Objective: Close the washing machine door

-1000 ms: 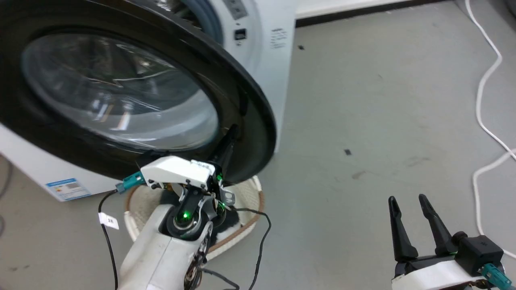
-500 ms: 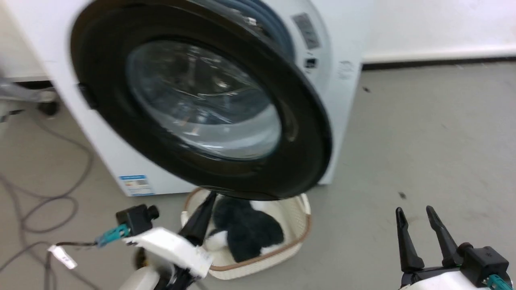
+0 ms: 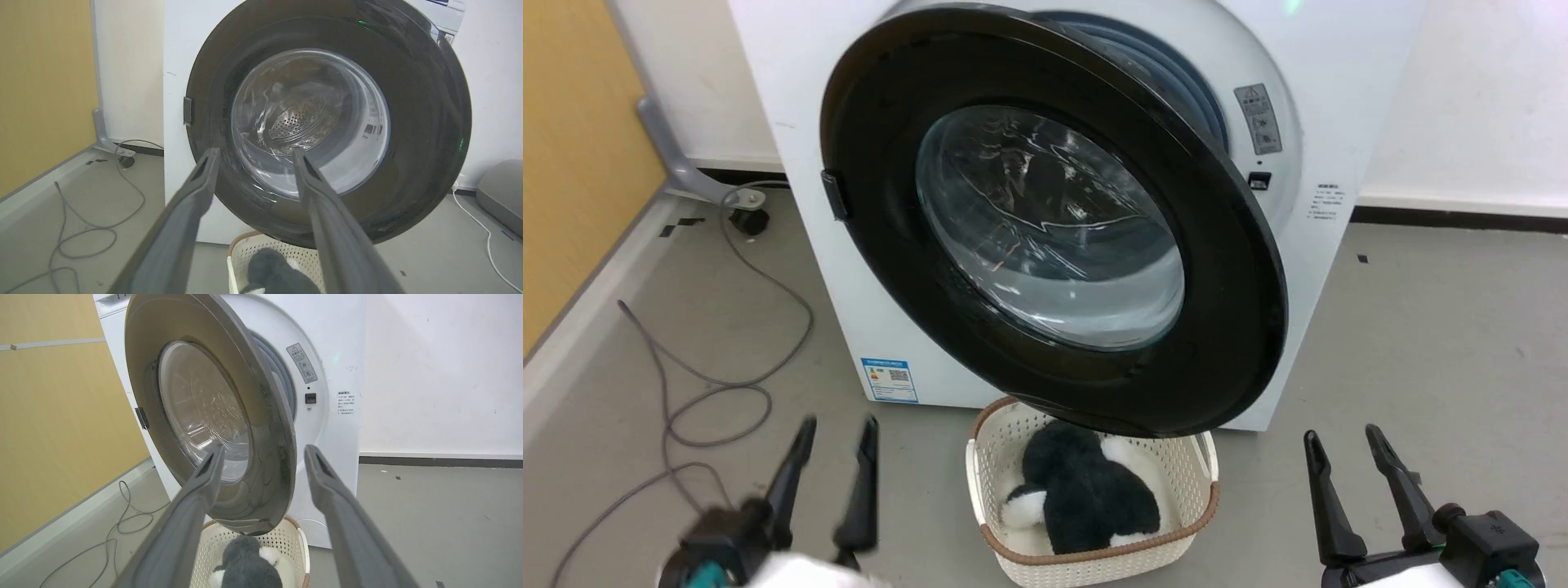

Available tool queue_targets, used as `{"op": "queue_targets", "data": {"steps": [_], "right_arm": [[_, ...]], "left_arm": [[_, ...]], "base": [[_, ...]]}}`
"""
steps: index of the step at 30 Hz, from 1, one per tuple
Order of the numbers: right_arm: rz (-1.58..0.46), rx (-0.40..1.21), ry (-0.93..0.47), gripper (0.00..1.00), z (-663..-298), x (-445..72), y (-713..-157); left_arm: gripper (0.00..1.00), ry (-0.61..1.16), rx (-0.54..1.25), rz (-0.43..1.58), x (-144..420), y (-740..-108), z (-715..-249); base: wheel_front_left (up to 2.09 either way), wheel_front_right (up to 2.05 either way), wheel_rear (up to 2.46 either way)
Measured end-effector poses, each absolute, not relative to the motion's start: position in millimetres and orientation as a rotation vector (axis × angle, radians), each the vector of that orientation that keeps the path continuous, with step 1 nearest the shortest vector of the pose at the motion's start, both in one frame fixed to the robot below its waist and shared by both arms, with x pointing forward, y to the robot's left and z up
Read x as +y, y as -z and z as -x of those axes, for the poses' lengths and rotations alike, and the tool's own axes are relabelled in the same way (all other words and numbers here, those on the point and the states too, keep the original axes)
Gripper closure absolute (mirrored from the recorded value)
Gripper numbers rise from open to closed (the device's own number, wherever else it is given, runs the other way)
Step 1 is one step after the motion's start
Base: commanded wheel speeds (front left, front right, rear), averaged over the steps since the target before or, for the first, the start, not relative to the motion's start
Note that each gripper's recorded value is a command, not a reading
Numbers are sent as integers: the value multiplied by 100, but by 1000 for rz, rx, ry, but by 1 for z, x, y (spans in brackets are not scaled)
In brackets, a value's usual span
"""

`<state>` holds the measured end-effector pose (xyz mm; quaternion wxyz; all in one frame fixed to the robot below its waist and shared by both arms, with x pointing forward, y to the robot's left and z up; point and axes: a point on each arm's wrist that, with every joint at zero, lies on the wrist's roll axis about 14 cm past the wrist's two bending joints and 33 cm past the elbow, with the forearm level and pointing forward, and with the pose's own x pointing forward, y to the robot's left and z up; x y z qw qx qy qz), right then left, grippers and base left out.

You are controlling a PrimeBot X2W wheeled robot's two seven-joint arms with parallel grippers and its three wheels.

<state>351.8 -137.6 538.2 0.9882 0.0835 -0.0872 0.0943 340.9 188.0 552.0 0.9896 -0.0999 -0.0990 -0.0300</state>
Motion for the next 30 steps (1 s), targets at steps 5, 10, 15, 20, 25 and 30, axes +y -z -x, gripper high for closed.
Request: {"op": "queue_targets", "data": {"steps": [5, 10, 15, 20, 25, 30], "right_arm": [[-168, -173, -207, 0, -350, -132, -538], [-171, -165, -219, 0, -347, -128, -536], [-178, -151, -228, 0, -346, -124, -532], [-193, -146, -271, 100, -347, -112, -532], [-144, -100, -331, 100, -354, -104, -524], [-115, -60, -419, 100, -377, -92, -525]], "left_arm": [[0, 39, -160, 154, 186, -534, -322], [0, 29, -130, 122, 183, -523, -312], [0, 23, -125, 113, 181, -520, -309], [0, 35, -117, 108, 177, -516, -308], [0, 29, -94, 106, 177, -509, -307], [0, 24, -75, 118, 177, -505, -313]], "base": [[0, 0, 0], [0, 0, 0], [0, 0, 0], [0, 0, 0], [0, 0, 0], [0, 0, 0]]}}
